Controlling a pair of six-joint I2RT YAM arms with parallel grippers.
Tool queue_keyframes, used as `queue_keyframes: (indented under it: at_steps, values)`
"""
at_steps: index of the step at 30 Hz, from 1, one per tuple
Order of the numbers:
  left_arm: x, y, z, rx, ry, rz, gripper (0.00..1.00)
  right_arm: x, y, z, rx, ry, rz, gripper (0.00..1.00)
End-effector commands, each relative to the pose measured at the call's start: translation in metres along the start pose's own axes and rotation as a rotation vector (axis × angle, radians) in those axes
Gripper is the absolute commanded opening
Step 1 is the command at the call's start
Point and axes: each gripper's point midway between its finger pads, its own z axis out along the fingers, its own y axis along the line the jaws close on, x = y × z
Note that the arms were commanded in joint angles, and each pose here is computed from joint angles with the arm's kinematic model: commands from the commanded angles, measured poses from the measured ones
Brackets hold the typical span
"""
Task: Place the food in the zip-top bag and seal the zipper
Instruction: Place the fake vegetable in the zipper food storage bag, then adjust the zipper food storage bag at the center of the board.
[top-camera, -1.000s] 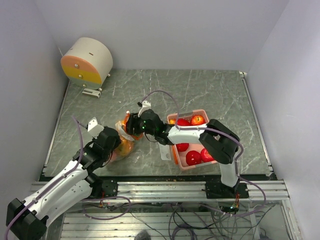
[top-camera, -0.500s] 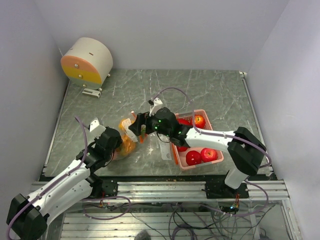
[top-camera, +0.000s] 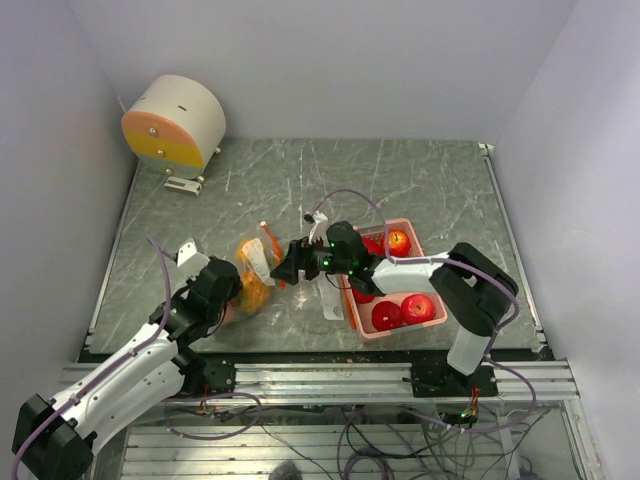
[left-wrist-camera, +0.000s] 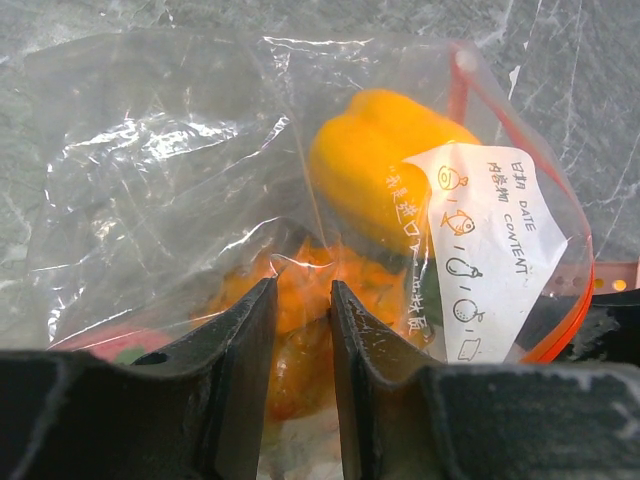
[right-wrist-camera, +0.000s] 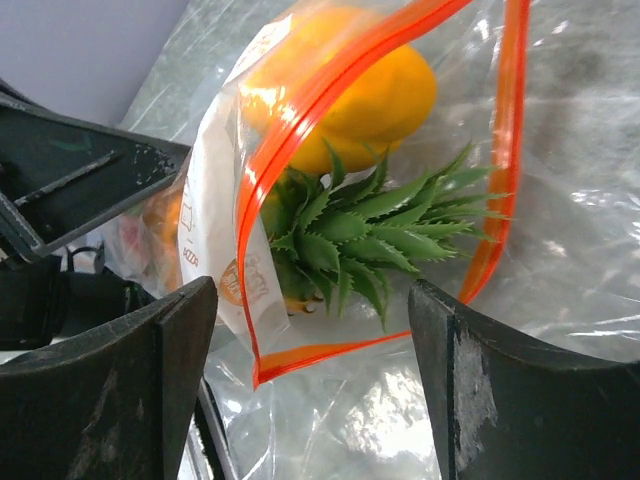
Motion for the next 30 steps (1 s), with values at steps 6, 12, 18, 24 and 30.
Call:
queue_keyframes:
  at_steps: [6,12,18,24,30]
  values:
    - [0.01,0.02,-0.001,-0.052,0.03,0.064,0.39,-0.019,0.039,0.009,-0.206,-0.036,-0.023,0.52]
    - [0.007,0.015,-0.003,-0.036,0.028,0.065,0.38,-0.015,0.049,0.0,-0.241,-0.01,0.001,0.02]
    - [-0.029,-0.017,-0.029,0.033,-0.002,0.052,0.58,-0.056,0.074,-0.026,-0.205,-0.073,-0.029,0.0]
    - [-0.099,-0.053,-0.085,0.138,-0.099,0.059,0.93,-0.104,0.124,-0.053,-0.253,-0.134,-0.098,0.0]
    - [-0.144,-0.071,-0.131,0.281,-0.202,0.066,1.0,-0.142,0.144,-0.067,-0.192,-0.179,-0.178,0.0]
